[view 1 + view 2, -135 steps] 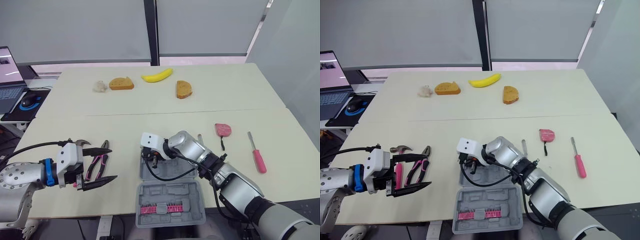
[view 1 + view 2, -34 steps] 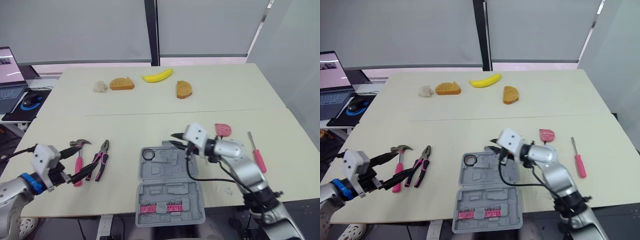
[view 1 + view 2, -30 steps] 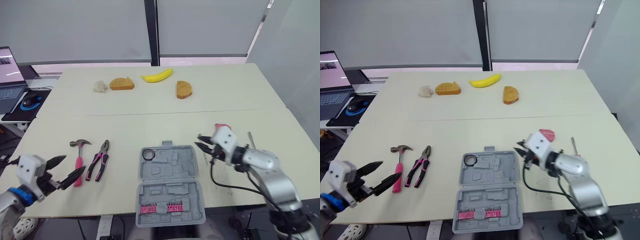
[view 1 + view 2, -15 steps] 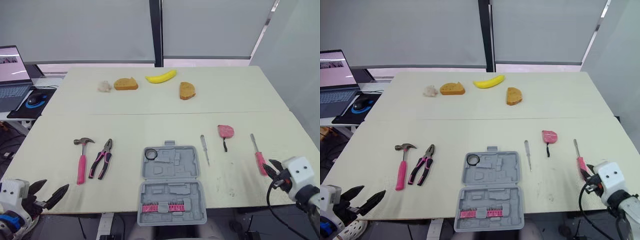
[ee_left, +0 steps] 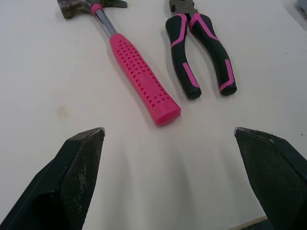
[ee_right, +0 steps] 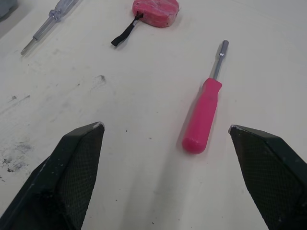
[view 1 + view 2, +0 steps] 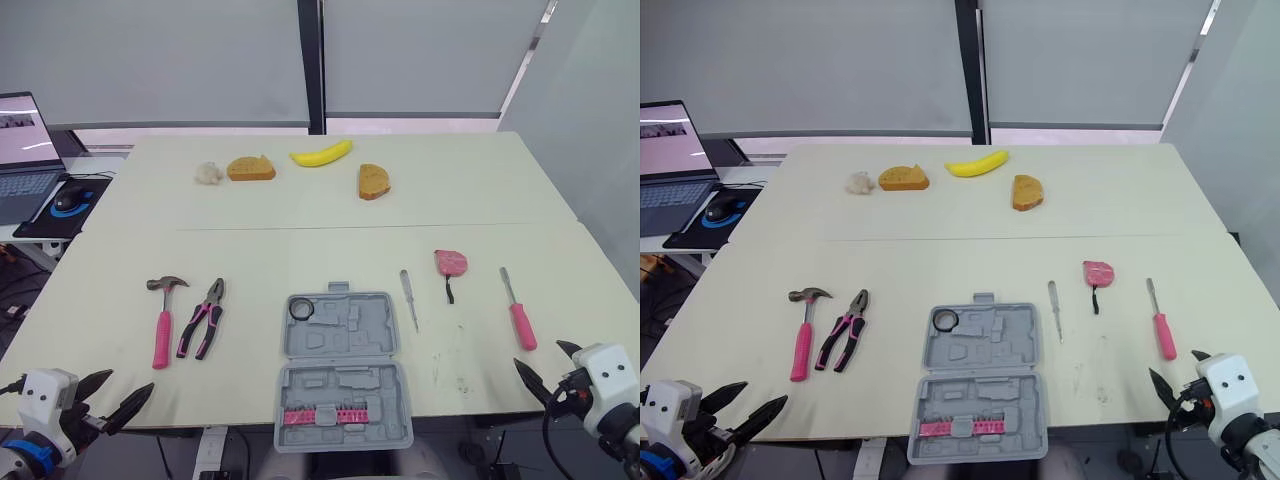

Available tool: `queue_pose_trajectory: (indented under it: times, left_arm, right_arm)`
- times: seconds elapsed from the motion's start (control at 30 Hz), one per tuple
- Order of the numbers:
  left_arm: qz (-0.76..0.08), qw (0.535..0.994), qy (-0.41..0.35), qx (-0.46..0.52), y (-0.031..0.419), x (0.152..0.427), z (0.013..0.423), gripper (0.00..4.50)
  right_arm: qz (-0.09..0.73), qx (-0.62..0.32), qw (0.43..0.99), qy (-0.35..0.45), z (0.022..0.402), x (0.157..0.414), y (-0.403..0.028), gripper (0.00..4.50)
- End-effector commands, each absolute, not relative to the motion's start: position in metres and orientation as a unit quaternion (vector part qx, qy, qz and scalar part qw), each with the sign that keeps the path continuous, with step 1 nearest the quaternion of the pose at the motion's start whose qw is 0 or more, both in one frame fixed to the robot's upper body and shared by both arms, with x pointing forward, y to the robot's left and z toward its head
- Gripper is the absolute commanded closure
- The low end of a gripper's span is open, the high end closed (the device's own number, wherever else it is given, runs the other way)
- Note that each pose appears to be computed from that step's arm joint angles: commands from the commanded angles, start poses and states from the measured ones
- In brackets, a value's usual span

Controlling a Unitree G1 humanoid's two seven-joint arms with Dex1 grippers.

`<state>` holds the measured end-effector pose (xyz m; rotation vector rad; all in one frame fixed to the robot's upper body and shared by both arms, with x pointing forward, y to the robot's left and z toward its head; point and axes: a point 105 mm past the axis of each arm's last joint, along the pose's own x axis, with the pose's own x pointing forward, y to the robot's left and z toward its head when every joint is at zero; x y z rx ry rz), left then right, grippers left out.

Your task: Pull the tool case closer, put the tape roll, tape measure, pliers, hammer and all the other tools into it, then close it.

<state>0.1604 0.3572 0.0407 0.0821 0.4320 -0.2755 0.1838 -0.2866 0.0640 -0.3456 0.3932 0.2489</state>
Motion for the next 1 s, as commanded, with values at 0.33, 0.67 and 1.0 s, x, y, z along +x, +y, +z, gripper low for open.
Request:
queue_pose_trajectory:
  times: [0.33, 0.67, 1.0]
  left_arm:
    - [-0.268, 0.938, 0.196, 0.101, 0.318, 0.182, 0.089, 0.00]
    - [-0.440, 0.884, 0.110, 0.113, 0.219, 0.223, 0.128, 0.00]
    - [-0.537, 0.830, 0.051, 0.141, 0.165, 0.242, 0.153, 0.00]
  right_arm:
    - [0.233, -0.204, 0.932, 0.191, 0.095, 0.206, -0.256, 0.01]
    - [0.199, -0.172, 0.955, 0.138, 0.085, 0.260, -0.211, 0.01]
    - [0.130, -0.156, 0.971, 0.124, 0.071, 0.305, -0.202, 0.57]
